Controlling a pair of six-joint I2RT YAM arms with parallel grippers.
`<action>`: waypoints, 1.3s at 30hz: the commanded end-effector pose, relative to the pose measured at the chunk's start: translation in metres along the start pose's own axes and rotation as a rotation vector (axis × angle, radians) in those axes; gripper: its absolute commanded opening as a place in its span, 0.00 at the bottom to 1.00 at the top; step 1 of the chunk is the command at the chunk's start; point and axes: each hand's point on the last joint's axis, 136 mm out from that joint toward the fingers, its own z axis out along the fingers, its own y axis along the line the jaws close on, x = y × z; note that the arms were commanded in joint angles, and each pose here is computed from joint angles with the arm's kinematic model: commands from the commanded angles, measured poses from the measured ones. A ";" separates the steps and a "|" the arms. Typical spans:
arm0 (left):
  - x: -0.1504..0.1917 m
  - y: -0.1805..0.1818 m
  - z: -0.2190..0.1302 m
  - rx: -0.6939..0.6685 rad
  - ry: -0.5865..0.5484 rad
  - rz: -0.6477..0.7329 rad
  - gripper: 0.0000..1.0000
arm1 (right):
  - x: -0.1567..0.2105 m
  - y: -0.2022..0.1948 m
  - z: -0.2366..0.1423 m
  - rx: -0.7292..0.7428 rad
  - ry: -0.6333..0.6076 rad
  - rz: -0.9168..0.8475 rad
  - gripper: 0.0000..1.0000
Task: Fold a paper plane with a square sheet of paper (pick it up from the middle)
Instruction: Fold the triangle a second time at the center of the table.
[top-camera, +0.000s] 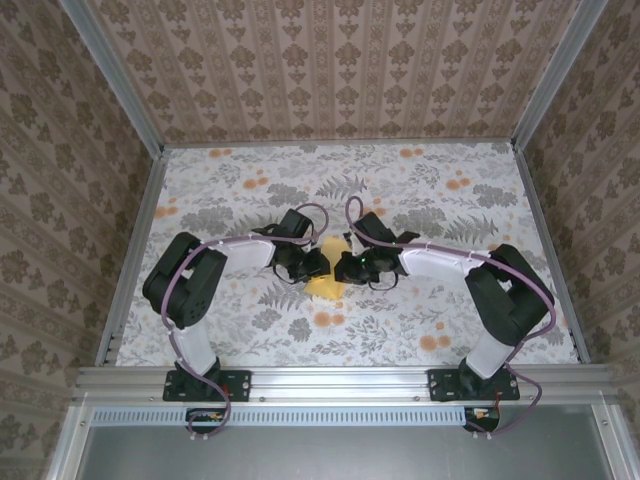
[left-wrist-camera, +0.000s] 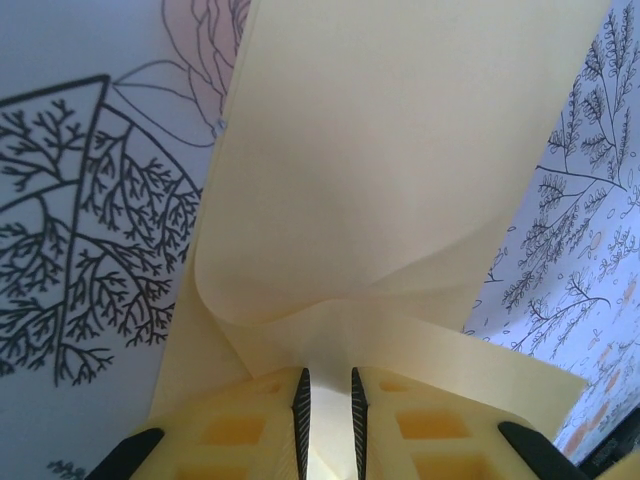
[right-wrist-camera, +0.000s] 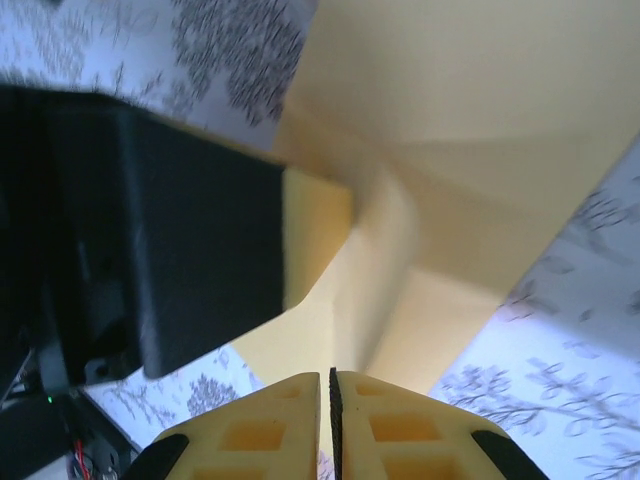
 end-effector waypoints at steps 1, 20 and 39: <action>0.004 0.015 0.005 -0.048 0.018 -0.046 0.22 | 0.021 0.000 0.002 0.031 0.035 -0.011 0.13; 0.011 0.022 0.006 -0.057 0.021 -0.062 0.21 | 0.044 -0.018 0.028 0.100 0.118 0.006 0.12; 0.015 0.026 0.006 -0.063 0.030 -0.070 0.21 | 0.039 -0.004 0.027 0.035 0.105 0.003 0.12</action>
